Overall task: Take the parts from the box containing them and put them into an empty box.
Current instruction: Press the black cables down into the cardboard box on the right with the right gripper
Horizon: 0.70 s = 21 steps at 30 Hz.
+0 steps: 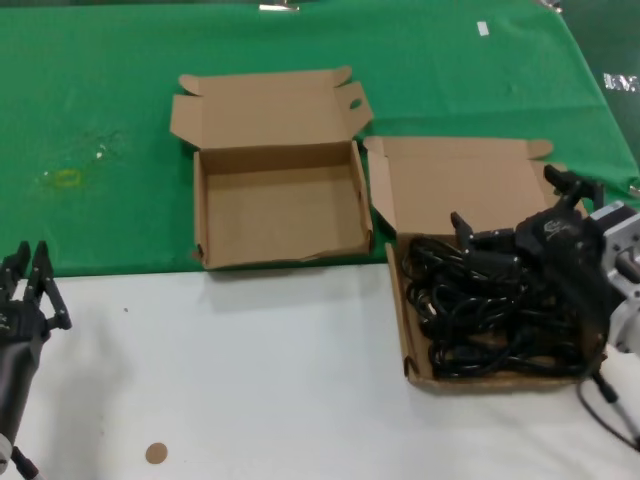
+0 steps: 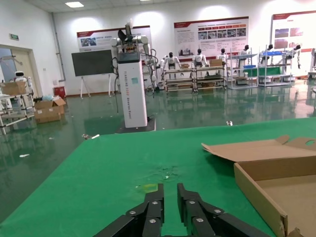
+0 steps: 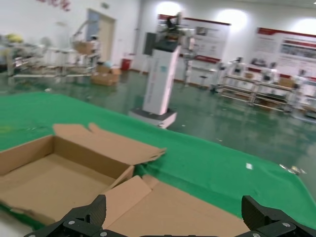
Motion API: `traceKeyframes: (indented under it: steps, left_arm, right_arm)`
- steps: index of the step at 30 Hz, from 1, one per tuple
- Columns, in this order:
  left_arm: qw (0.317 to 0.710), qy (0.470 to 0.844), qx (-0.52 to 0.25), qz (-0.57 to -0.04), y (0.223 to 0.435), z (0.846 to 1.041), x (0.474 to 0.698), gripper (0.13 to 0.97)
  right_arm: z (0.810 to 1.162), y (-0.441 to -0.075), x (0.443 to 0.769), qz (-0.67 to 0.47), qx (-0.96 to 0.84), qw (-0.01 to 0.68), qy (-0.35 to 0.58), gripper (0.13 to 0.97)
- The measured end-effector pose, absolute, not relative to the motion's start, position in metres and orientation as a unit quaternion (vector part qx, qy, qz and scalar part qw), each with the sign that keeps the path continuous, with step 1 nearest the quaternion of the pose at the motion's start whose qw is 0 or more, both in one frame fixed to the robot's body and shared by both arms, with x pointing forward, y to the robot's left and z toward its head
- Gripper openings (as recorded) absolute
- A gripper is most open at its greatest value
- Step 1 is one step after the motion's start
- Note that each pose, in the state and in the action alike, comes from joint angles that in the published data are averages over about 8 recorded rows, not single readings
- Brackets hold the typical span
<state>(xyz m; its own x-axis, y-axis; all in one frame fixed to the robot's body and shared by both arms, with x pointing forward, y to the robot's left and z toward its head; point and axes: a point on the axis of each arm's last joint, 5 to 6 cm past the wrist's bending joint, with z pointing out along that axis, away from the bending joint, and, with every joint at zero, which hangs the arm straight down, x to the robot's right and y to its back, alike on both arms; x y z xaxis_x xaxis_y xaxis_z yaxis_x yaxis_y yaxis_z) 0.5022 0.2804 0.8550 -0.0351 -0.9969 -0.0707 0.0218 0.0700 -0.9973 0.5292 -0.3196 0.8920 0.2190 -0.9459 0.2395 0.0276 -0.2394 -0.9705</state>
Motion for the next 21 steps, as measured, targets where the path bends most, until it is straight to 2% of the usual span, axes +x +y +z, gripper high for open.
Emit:
traceKeyframes:
  steps: [2,10,21]
  left_arm:
    - [0.513,0.521,-0.468,-0.496,0.280,0.855,0.502,0.253]
    - [0.513,0.521,-0.468,-0.496,0.280,0.855,0.502,0.169]
    - [0.513,0.521,-0.468,-0.496,0.280,0.855,0.502,0.152]
  right_arm:
    - [0.899,-0.327,0.530,-0.494,-0.625,0.485,0.361,0.966]
    - [0.935,-0.362,0.535,-0.477,-0.694,0.457,0.286,0.966]
    - [0.975,-0.394,0.538,-0.449,-0.781,0.394,0.185,0.966]
